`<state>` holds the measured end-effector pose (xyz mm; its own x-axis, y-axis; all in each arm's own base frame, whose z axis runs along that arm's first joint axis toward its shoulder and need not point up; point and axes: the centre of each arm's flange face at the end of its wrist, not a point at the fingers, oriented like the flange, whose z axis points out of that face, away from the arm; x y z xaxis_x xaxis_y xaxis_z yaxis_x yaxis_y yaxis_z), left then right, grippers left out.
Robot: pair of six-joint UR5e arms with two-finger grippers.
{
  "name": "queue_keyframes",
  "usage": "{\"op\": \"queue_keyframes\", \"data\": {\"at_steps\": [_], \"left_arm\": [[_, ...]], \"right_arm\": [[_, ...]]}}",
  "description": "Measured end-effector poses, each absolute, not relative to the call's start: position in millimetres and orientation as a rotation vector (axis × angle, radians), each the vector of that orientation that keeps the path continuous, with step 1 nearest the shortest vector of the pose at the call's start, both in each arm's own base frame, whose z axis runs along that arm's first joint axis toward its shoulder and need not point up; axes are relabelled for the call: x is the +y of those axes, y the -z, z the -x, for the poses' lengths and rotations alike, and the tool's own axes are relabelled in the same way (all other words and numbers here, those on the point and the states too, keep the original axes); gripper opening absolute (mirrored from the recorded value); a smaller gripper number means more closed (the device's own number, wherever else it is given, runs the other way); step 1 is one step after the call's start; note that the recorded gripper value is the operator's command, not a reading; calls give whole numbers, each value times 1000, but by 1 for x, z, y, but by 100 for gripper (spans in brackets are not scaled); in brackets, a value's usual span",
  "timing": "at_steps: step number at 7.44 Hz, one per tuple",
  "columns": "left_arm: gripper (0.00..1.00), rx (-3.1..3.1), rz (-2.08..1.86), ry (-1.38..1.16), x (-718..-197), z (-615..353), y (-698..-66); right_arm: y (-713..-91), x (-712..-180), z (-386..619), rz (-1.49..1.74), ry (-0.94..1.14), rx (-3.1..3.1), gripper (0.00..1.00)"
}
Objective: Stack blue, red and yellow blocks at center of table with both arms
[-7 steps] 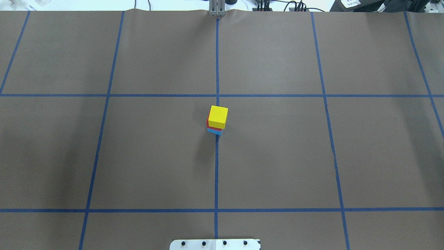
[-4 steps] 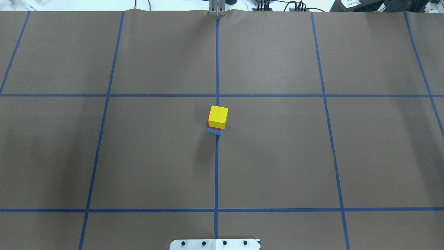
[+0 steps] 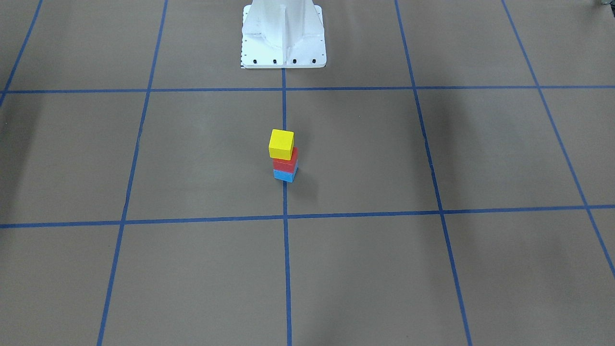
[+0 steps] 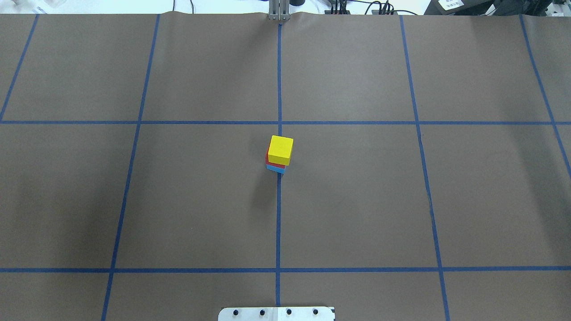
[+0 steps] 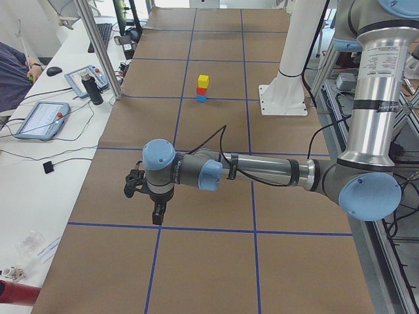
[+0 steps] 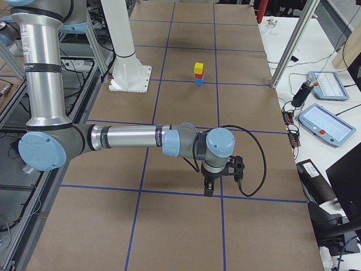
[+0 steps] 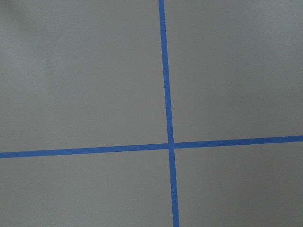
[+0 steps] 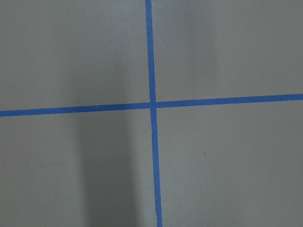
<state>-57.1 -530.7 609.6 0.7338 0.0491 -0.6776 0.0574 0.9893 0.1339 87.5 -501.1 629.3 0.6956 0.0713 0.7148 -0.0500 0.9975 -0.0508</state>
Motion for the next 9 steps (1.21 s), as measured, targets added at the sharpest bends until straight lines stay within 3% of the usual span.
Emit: {"op": "queue_keyframes", "data": {"at_steps": [9], "left_arm": [[100,737,-137,9,-533,57,-617]], "right_arm": [[-647,-488,-90,59,-82,-782,100]]}}
